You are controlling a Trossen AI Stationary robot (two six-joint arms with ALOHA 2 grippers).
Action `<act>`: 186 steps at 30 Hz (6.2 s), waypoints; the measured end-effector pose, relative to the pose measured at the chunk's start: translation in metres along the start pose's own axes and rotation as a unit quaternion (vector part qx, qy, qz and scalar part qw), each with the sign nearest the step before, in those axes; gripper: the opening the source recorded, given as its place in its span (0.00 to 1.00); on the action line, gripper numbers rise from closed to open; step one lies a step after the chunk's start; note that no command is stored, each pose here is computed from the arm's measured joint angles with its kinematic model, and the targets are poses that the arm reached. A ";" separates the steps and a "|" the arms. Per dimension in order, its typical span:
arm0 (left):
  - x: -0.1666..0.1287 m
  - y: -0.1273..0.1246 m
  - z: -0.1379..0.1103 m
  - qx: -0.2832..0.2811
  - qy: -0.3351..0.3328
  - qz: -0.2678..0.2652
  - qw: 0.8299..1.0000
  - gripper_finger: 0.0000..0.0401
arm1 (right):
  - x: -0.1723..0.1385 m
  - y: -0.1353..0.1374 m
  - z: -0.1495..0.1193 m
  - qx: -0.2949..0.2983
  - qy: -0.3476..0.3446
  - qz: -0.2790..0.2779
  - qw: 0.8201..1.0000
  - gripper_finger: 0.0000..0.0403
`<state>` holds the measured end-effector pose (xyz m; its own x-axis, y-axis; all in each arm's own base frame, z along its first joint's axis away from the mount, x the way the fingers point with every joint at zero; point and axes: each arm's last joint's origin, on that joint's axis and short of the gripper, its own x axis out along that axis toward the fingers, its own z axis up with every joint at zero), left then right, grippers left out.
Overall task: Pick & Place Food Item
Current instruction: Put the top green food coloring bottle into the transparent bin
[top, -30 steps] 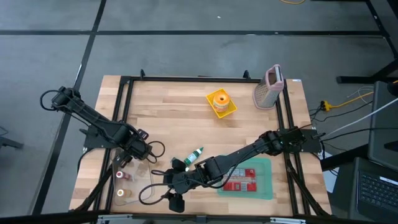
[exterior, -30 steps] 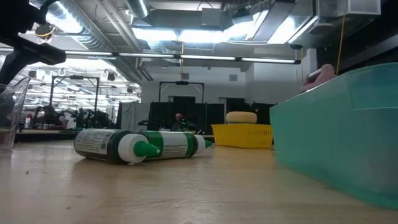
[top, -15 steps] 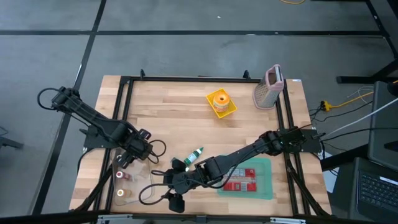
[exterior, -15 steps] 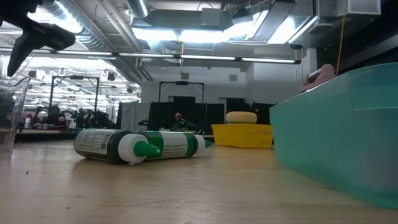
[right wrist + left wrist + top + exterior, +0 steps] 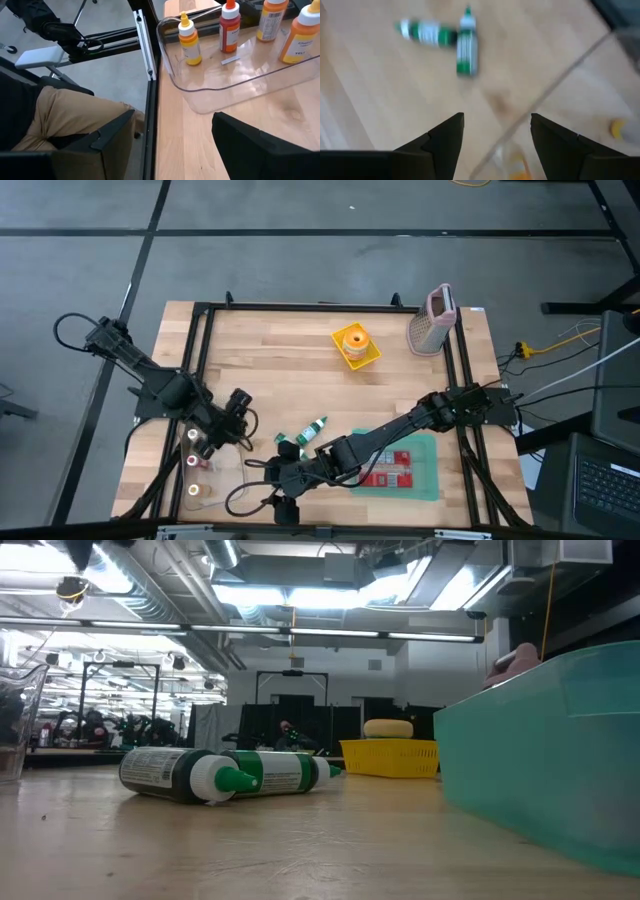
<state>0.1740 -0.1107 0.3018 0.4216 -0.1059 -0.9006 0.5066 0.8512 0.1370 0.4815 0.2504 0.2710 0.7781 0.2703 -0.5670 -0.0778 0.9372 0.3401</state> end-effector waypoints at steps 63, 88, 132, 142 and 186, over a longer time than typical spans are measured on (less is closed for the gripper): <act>-0.156 0.024 -0.144 0.092 -0.586 -0.131 0.795 0.47 | 0.058 -0.150 -0.067 0.695 -0.049 -0.411 0.588 0.58; -0.103 -0.009 -0.130 0.116 -0.400 -0.042 0.908 0.45 | 0.058 -0.132 -0.082 0.602 -0.008 -0.437 0.668 0.31; -0.030 -0.094 -0.057 0.351 -0.222 0.168 0.894 0.49 | 0.050 -0.035 0.013 0.233 -0.048 0.156 0.959 0.30; -0.037 -0.099 -0.034 0.366 -0.264 0.160 0.878 0.51 | 0.050 -0.037 0.014 0.223 -0.034 0.174 0.959 0.30; -0.032 -0.075 -0.013 0.406 -0.303 0.076 0.859 0.49 | 0.049 -0.038 0.019 0.200 -0.058 0.182 0.961 0.29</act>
<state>0.1131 -0.1647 0.3150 0.7185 -0.4836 -0.4998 0.6646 0.2655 0.6984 0.5346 0.2235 0.2447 0.8109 0.5164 -0.2754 -0.1308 0.6187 0.7747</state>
